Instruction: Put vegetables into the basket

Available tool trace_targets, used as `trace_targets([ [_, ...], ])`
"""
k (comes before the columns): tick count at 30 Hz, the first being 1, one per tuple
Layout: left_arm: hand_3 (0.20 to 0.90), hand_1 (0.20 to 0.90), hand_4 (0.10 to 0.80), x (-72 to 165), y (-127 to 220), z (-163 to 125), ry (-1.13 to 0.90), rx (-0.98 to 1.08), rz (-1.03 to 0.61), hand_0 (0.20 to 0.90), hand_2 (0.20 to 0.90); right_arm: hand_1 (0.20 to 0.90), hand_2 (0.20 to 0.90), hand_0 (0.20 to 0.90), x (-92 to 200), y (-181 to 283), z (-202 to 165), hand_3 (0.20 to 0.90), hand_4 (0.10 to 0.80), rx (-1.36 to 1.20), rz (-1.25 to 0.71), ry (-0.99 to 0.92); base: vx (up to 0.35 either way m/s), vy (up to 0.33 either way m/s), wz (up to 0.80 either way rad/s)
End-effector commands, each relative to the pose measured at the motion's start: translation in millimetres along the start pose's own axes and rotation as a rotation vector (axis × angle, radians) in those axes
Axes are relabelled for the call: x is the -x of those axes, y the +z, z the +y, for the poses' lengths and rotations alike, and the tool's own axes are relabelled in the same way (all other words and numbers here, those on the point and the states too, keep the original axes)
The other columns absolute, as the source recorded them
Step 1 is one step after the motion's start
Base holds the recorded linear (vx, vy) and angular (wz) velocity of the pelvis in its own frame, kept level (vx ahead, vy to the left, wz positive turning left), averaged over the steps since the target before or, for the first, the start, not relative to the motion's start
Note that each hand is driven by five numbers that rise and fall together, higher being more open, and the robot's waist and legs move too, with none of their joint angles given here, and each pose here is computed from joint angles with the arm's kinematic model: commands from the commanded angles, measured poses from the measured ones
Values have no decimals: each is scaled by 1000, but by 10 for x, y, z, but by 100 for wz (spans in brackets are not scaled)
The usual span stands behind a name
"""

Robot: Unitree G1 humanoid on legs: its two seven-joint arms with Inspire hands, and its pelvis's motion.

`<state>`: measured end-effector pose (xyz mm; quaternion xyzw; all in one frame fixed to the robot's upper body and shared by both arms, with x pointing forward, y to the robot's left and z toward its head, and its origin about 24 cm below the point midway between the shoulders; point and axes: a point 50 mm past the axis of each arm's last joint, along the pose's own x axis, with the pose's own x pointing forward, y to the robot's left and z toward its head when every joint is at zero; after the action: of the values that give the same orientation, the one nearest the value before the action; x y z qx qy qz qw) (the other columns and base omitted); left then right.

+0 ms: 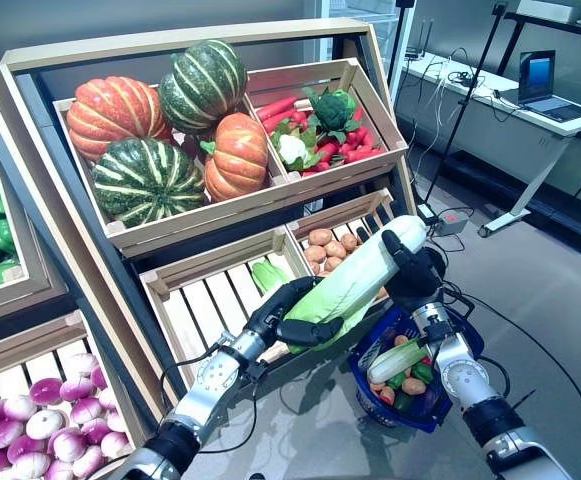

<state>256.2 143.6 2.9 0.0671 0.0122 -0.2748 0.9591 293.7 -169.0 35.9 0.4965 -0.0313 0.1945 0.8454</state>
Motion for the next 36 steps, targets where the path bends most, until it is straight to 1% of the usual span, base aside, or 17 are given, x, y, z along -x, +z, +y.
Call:
trace_targets([
  [1, 300, 300, 400, -168, 113, -322, -323, -273, -12, 300, 300, 300, 300, 300, -785, 386, 1010, 300, 400, 87, -129, 536, 0, 0, 0],
  [6, 300, 300, 400, -167, 151, -286, -320, -293, -26, 300, 300, 300, 300, 300, -770, 372, 926, 300, 400, 176, -73, 489, 0, 0, 0],
  [14, 300, 300, 400, -153, 147, -248, -279, -277, -32, 300, 300, 300, 300, 300, -748, 316, 895, 300, 400, 142, -62, 472, 0, 0, 0],
  [15, 585, 585, 590, -150, 130, -231, -255, -268, -23, 585, 585, 300, 300, 300, -743, 307, 879, 300, 400, 135, -63, 465, 0, 0, 0],
  [16, 900, 900, 800, -150, 121, -222, -241, -263, -17, 900, 900, 300, 300, 300, -741, 305, 873, 300, 400, 132, -64, 462, 0, 0, 0],
  [22, 900, 900, 800, -101, -11, -127, -111, -211, 23, 900, 900, 300, 300, 300, -687, 322, 749, 300, 400, 118, -72, 401, 0, 0, 0],
  [25, 900, 900, 800, -26, -112, 8, 23, -229, 47, 900, 900, 300, 300, 300, -636, 371, 664, 300, 400, 127, -77, 364, 0, 0, 0],
  [28, 900, 900, 800, 129, -332, 203, 179, -202, 152, 900, 900, 300, 300, 300, -550, 438, 523, 300, 400, 148, -90, 301, 0, 0, 0],
  [30, 900, 900, 800, 223, -456, 260, 230, -185, 211, 900, 900, 300, 300, 300, -516, 475, 456, 300, 400, 178, -100, 259, -2, -5, -2],
  [34, 900, 900, 800, 471, -726, 371, 309, -191, 379, 900, 900, 300, 300, 300, -449, 646, 264, 300, 400, 306, -102, 98, -1, -3, -12],
  [36, 900, 900, 800, 554, -791, 416, 341, -192, 424, 900, 900, 300, 300, 300, -426, 715, 208, 300, 400, 356, -105, 36, 2, 4, -4],
])
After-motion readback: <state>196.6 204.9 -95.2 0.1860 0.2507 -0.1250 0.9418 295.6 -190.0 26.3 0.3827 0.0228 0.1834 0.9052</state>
